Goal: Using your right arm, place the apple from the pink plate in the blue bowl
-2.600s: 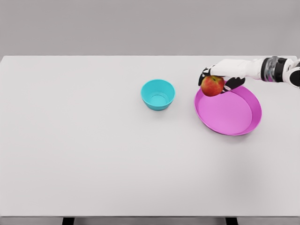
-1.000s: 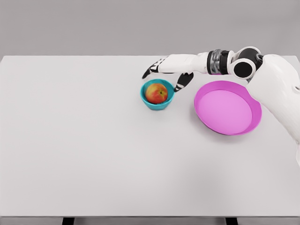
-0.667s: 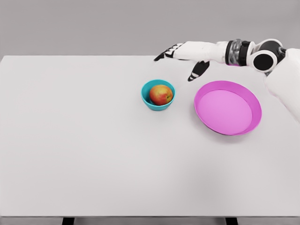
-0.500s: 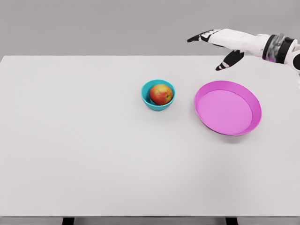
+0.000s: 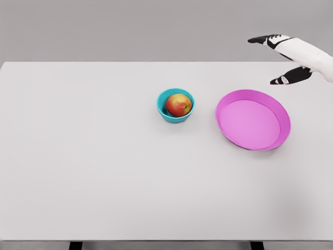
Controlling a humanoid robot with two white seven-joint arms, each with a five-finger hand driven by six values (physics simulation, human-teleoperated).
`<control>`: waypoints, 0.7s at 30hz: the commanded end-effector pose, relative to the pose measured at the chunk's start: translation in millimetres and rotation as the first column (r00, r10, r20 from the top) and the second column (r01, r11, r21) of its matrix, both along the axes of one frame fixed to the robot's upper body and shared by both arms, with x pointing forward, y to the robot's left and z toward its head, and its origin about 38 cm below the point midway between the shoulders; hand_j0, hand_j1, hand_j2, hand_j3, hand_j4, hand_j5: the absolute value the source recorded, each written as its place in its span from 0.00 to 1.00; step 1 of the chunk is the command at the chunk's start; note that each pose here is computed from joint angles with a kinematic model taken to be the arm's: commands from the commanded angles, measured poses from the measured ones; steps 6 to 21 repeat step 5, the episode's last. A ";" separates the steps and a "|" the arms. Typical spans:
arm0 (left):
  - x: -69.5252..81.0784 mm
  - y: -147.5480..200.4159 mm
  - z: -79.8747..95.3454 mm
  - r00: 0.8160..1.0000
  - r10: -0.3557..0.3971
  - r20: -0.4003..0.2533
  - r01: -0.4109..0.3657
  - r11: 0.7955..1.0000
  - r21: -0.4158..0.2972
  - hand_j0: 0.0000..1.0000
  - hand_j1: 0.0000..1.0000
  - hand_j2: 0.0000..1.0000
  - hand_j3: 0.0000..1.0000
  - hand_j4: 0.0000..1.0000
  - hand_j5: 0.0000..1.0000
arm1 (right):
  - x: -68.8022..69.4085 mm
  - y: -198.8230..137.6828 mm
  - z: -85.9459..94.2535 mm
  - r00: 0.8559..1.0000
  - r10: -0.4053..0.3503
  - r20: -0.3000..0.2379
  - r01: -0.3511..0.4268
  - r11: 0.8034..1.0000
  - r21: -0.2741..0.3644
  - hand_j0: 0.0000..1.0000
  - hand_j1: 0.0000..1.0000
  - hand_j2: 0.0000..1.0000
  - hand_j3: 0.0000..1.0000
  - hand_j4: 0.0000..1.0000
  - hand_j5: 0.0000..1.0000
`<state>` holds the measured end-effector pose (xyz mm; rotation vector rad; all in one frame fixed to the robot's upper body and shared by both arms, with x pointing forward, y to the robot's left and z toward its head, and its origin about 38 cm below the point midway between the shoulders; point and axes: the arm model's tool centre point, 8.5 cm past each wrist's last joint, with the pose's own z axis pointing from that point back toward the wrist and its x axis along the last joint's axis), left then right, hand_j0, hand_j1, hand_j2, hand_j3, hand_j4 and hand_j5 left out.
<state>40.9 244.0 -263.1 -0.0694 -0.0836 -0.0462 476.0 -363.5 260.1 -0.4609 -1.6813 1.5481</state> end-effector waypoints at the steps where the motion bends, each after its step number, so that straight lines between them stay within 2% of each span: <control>1: 0.1 -0.6 0.0 1.000 -0.008 0.002 0.008 1.000 -0.003 1.00 1.00 1.00 1.00 1.00 1.00 | -0.5 -1.6 3.2 1.000 -0.004 0.007 0.004 1.000 0.007 1.00 1.00 1.00 1.00 1.00 1.00; 2: 9.3 -2.1 0.8 1.000 -0.004 0.023 0.004 1.000 -0.010 1.00 1.00 1.00 1.00 1.00 1.00 | -0.5 -1.6 3.2 1.000 -0.004 0.007 0.004 1.000 0.007 1.00 1.00 1.00 1.00 1.00 1.00; 5: 0.4 -0.7 0.1 1.000 -0.002 0.001 0.002 1.000 -0.005 1.00 1.00 1.00 1.00 1.00 1.00 | 0.0 0.5 3.6 1.000 0.000 0.009 0.000 1.000 0.011 1.00 1.00 1.00 1.00 1.00 1.00; 21: 0.4 -0.7 0.1 1.000 -0.002 0.001 0.002 1.000 -0.005 1.00 1.00 1.00 1.00 1.00 1.00 | 0.0 0.5 3.6 1.000 0.000 0.009 0.000 1.000 0.011 1.00 1.00 1.00 1.00 1.00 1.00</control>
